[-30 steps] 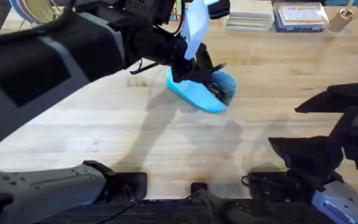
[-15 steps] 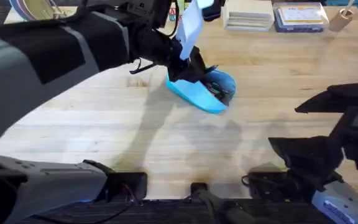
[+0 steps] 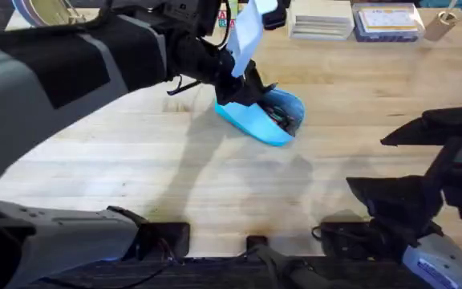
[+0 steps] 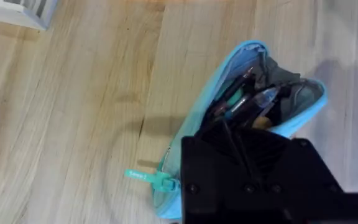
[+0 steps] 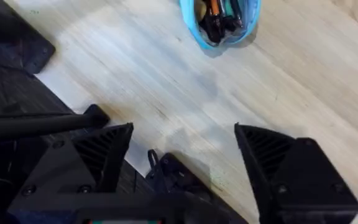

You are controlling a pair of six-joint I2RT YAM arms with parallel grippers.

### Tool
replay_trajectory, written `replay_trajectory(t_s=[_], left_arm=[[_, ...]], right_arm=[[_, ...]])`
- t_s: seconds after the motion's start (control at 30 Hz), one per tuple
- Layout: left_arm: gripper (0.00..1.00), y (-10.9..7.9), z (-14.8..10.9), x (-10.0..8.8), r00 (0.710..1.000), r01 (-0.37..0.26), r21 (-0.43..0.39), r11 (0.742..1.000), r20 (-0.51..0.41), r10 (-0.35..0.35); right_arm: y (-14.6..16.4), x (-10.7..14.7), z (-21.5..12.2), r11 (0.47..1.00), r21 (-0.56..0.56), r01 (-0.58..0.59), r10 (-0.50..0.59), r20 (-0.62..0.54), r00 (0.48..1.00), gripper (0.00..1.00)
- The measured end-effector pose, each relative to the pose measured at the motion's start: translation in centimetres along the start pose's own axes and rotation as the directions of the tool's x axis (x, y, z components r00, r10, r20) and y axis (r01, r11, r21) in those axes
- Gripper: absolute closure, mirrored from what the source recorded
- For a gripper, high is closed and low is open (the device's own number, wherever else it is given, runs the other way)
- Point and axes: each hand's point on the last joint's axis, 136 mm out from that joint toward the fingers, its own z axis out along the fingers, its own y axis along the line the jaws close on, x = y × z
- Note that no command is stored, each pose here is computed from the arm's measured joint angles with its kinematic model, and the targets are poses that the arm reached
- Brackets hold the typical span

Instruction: Unzip the bag, pick up the pens from the table one at a time and place them inside, then zip the bag closed.

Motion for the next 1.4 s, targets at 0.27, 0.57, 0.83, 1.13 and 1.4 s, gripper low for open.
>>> replay_trajectory(t_s=[0.27,0.57,0.83,1.13,1.4], left_arm=[[0.958,0.0,0.0,0.0,1.0,-0.004,-0.002,1.0,-0.002,0.004],[0.189,0.5,-0.1,0.5,1.0,-0.005,-0.023,1.0,-0.025,0.005],[0.009,0.7,-0.1,0.7,0.999,-0.005,-0.035,0.999,-0.034,0.004],[0.008,1.5,-0.2,-0.1,0.999,-0.033,-0.066,0.997,-0.006,0.033],[0.008,2.6,-2.2,-1.6,0.996,-0.084,-0.168,0.982,0.002,0.086]], right_arm=[[0.0,0.0,0.0,1.0,0.0,0.0,0.0,0.0,1.0,0.003],[0.1,0.5,0.0,1.0,-0.005,-0.007,0.007,-0.019,1.0,0.003],[0.2,0.7,0.0,1.0,-0.008,-0.01,0.01,-0.028,1.0,0.003],[0.2,0.7,0.0,1.0,-0.007,-0.01,0.01,-0.028,1.0,0.004],[0.2,0.7,0.0,1.0,-0.008,-0.01,0.01,-0.028,1.0,0.004]])
